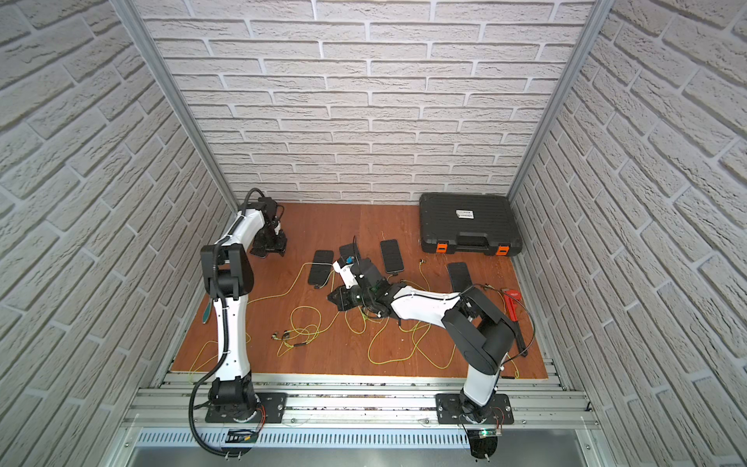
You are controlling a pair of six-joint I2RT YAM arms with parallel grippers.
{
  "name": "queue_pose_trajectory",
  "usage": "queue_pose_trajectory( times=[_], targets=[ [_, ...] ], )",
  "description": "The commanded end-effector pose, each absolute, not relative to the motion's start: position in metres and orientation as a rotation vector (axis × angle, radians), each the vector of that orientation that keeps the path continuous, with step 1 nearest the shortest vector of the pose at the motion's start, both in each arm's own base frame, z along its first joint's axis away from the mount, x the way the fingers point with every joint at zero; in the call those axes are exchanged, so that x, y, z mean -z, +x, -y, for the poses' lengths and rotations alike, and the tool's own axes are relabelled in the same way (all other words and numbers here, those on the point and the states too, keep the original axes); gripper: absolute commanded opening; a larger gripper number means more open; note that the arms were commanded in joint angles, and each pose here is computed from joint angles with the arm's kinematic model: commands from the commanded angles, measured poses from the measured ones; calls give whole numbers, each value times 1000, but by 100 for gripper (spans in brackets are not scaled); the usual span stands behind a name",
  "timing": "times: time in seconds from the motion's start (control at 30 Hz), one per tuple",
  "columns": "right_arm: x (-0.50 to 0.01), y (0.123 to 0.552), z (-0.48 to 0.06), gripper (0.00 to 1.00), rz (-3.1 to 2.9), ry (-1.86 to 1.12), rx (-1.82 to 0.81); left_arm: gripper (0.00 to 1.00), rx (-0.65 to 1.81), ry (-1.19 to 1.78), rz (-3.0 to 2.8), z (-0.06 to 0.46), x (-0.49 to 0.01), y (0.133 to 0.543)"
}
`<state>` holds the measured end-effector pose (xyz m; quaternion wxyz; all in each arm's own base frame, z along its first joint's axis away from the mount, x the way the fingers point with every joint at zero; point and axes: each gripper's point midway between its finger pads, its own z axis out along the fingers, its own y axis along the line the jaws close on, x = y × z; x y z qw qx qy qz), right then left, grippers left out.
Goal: Plug wired earphones into phones
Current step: Pick up the phone at the center of the board.
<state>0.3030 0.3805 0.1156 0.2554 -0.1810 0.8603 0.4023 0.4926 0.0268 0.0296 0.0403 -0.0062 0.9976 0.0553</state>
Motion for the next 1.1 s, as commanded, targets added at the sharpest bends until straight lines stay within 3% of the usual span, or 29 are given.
queue_pose_trajectory(
  times=[0.0,0.13,0.2,0.27,0.47,0.7,1.07],
  targets=[
    [-124,306,-383,6,-2284,-518,-1097,67,-160,-108,-3103,-20,-36,461],
    [-124,303,-384,6,-2290,-540,-1105,83,-177,-82,-3075,-19,-46,454],
    [-124,302,-384,6,-2293,-551,-1097,93,-219,-27,-3024,-24,-58,464],
    [-125,303,-383,6,-2291,-551,-1092,98,-251,36,-2962,-28,-68,479],
    [-122,305,-382,6,-2295,-502,-1098,98,-299,141,-2899,-51,-63,528],
    [-122,301,-370,6,-2320,-485,-1040,98,-246,168,-2912,-70,-31,557],
    [-122,299,-360,6,-2334,-482,-988,98,-163,98,-3006,-67,-7,541]
  ],
)
